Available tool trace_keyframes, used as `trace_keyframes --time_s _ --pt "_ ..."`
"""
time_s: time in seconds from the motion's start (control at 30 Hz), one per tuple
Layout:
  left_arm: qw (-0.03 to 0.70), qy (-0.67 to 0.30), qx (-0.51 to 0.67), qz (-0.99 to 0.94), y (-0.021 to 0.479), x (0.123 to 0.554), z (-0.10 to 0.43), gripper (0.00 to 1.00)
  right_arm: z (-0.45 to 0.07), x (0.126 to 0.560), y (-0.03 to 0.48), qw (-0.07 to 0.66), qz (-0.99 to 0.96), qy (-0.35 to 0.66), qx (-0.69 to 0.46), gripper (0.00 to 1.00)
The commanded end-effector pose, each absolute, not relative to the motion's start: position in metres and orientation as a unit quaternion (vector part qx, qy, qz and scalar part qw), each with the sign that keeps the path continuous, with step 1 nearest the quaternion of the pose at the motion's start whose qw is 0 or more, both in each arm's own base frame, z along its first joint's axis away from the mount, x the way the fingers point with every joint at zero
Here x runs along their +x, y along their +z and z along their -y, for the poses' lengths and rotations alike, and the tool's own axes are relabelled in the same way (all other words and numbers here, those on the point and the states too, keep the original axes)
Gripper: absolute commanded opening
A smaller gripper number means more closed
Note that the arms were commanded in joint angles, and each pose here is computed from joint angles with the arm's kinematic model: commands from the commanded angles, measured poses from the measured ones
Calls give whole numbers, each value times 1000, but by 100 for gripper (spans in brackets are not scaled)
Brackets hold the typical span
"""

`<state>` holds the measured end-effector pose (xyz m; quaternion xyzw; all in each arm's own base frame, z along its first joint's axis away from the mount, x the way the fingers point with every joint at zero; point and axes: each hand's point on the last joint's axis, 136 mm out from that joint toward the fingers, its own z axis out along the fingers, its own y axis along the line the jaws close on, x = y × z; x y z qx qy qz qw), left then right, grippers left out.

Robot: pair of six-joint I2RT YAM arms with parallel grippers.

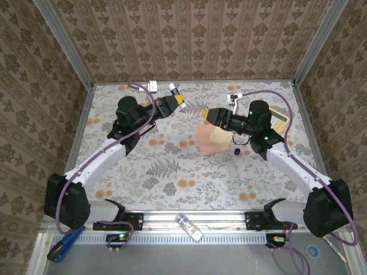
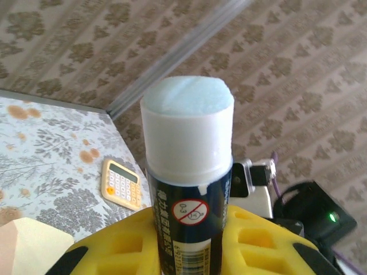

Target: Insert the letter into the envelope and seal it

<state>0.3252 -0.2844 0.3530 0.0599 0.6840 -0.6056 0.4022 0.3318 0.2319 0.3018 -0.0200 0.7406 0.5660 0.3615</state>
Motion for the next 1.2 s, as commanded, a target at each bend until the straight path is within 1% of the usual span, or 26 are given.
trace_keyframes --time_s 0.0,0.1,0.3,0.37,0.77,0.93,1.03,1.17 --pt "436 -615 20 -657 365 337 279 0 -226 352 332 428 -694 579 30 83" --pt "436 -615 4 -657 360 339 280 0 -231 359 335 435 -682 586 41 80" --pt "427 -633 -27 -645 352 344 283 0 -253 368 337 425 -666 612 35 73" --pt "423 -643 -36 -638 352 346 283 0 -262 374 329 414 -665 621 38 71" --pt "410 -659 -52 -628 345 348 288 0 -285 378 340 415 -642 644 15 69" --pt "405 -669 -54 -620 347 347 292 0 -291 383 339 410 -637 652 15 65" --pt "401 -672 -54 -620 346 346 295 0 -292 385 340 408 -632 659 15 60" --pt "397 -676 -54 -618 345 345 299 0 -294 386 342 407 -630 662 13 58"
